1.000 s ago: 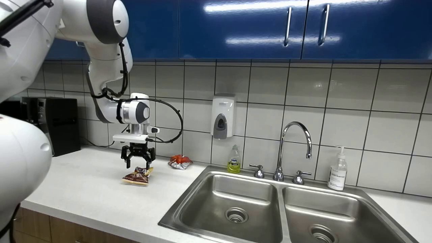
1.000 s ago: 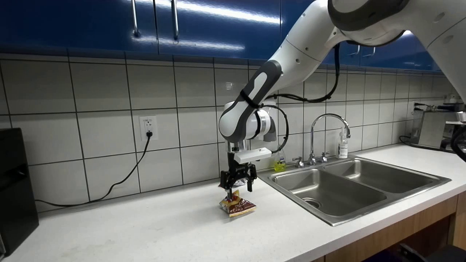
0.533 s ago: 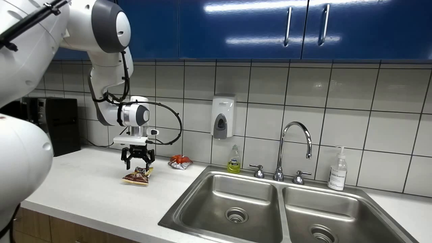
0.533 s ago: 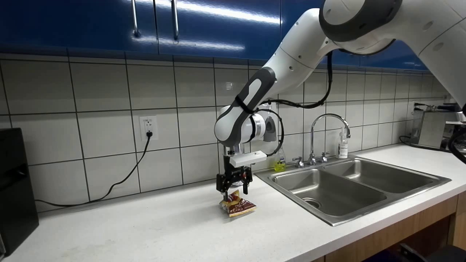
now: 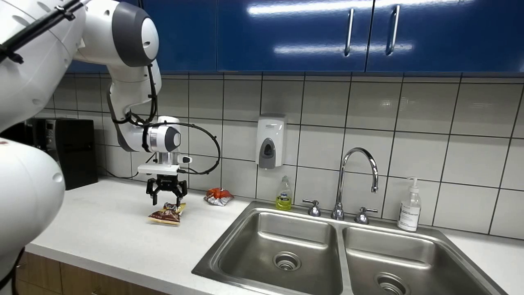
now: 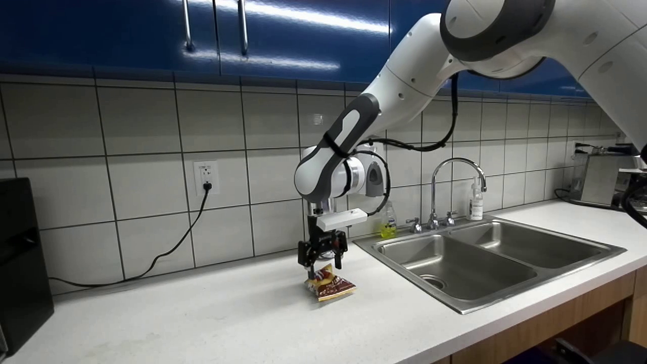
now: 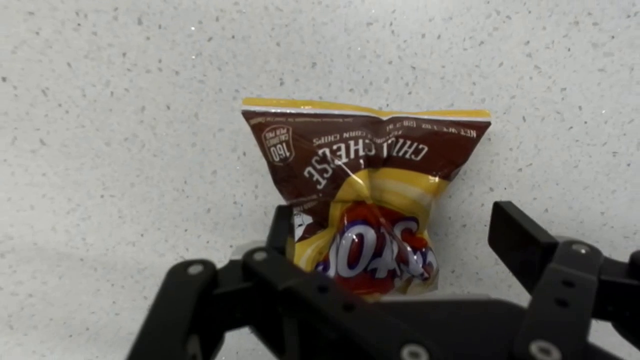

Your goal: Put the yellow packet inside the left sink

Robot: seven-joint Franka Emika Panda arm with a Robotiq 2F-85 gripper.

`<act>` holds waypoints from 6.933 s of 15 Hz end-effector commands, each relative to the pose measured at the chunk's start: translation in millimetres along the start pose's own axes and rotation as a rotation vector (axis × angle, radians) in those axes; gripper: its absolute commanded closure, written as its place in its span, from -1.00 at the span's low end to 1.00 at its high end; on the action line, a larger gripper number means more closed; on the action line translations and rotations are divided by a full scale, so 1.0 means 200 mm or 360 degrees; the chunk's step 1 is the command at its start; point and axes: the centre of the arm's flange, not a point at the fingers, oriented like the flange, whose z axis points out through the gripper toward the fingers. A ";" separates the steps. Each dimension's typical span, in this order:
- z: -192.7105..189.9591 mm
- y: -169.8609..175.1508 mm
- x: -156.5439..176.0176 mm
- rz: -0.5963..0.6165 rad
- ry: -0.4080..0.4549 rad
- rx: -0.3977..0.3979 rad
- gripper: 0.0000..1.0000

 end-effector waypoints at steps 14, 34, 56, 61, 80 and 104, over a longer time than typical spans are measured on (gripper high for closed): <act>-0.05 0.00 0.00 -0.0148 -0.0060 -0.0016 -0.01; -0.09 0.01 -0.03 -0.0073 -0.0037 0.0008 1.00; -0.63 0.55 -0.55 0.0482 0.0085 0.0099 1.00; -0.61 0.90 -0.74 0.0688 0.0063 0.0100 1.00; -0.38 1.84 -1.02 0.1122 0.0001 0.0091 1.00; 0.41 2.04 -0.88 0.1153 -0.0164 0.0059 1.00</act>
